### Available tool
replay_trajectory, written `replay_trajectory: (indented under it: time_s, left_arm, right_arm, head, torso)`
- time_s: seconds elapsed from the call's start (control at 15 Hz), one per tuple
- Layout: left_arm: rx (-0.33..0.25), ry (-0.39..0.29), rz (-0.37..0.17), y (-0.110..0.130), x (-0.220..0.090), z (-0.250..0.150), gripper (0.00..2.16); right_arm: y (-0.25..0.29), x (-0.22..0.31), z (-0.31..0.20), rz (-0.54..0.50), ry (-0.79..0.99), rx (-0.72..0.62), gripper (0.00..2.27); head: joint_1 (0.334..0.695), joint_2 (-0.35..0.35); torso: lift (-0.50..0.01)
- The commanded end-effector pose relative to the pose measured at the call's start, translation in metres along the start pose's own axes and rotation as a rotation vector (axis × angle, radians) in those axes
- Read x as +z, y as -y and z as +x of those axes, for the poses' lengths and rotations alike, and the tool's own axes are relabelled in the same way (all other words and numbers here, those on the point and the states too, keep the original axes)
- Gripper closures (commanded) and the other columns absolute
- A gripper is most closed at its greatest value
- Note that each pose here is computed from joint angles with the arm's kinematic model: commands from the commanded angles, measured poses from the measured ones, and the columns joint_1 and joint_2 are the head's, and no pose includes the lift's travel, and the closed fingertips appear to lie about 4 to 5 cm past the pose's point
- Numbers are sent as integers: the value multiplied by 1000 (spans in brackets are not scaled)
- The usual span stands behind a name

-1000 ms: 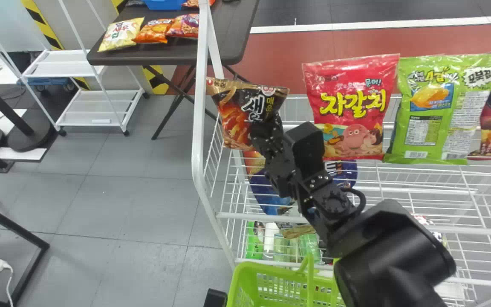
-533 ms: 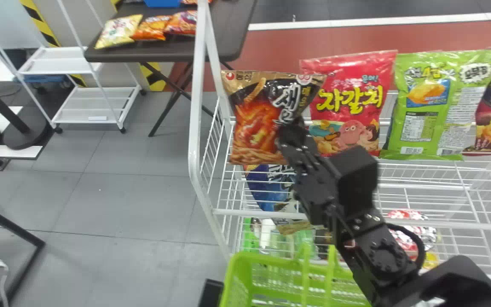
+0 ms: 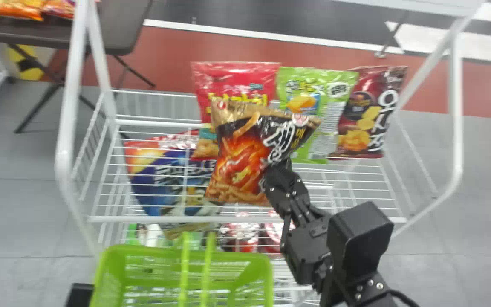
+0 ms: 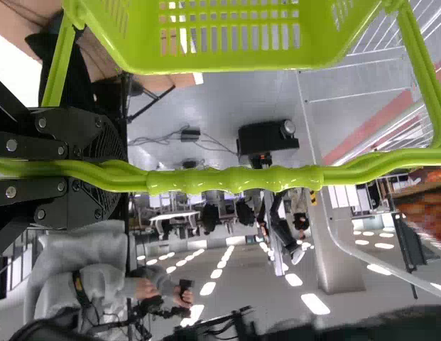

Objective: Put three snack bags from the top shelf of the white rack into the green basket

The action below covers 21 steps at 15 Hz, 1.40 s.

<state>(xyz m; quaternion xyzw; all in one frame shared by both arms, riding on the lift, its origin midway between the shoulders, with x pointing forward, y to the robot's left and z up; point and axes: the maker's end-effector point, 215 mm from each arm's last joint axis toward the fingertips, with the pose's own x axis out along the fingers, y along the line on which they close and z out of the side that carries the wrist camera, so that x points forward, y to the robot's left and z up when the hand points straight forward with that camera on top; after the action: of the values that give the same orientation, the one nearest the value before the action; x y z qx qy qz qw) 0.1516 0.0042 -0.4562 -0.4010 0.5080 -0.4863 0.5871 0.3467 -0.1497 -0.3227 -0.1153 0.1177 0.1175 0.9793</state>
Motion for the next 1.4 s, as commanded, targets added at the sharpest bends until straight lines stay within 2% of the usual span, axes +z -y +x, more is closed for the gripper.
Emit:
replay_trajectory:
  time_s: [0.0,0.2,0.27,0.47,0.67,1.0,1.07,1.13,1.2,1.27,1.33]
  left_arm:
    - [9,5,11,-2,2,0,2148]
    - [23,38,18,-7,-1,-5,2148]
    - [26,48,32,-7,0,-4,2148]
    - [24,49,30,-7,0,-3,2148]
    - [16,49,33,-3,0,-2,2148]
    - [2,23,27,13,-9,1,2148]
    - [1,16,20,15,-11,1,2148]
    - [1,12,15,15,-12,1,2148]
    - [4,12,12,15,-13,1,2148]
    - [5,13,10,14,-13,0,2148]
    - [11,12,8,13,-13,-1,2148]
  right_arm:
    - [14,-19,-27,-17,-71,-14,2101]
    - [3,-75,-46,-11,-282,41,2101]
    - [-7,-100,-57,5,-373,66,2101]
    - [-47,-143,-83,87,-536,174,2101]
    - [-93,-156,-99,151,-602,281,2101]
    - [-131,-180,-87,168,-647,359,2074]
    - [-133,-181,-81,167,-643,359,1754]
    - [-131,-185,-77,162,-645,355,1008]
    - [-128,-192,-76,152,-663,350,110]
    - [-124,-199,-79,137,-689,343,-2]
    - [-119,-199,-77,129,-689,332,-2]
  head:
    - [695,-349]
    - [695,-350]
    - [695,-350]
    - [695,-350]
    - [695,-350]
    - [695,-350]
    - [695,-350]
    - [695,-350]
    - [695,-350]
    - [695,-350]
    - [695,-350]
  torso:
    - [0]
    - [0]
    - [0]
    - [0]
    - [0]
    - [0]
    - [0]
    - [0]
    - [0]
    - [0]
    - [0]
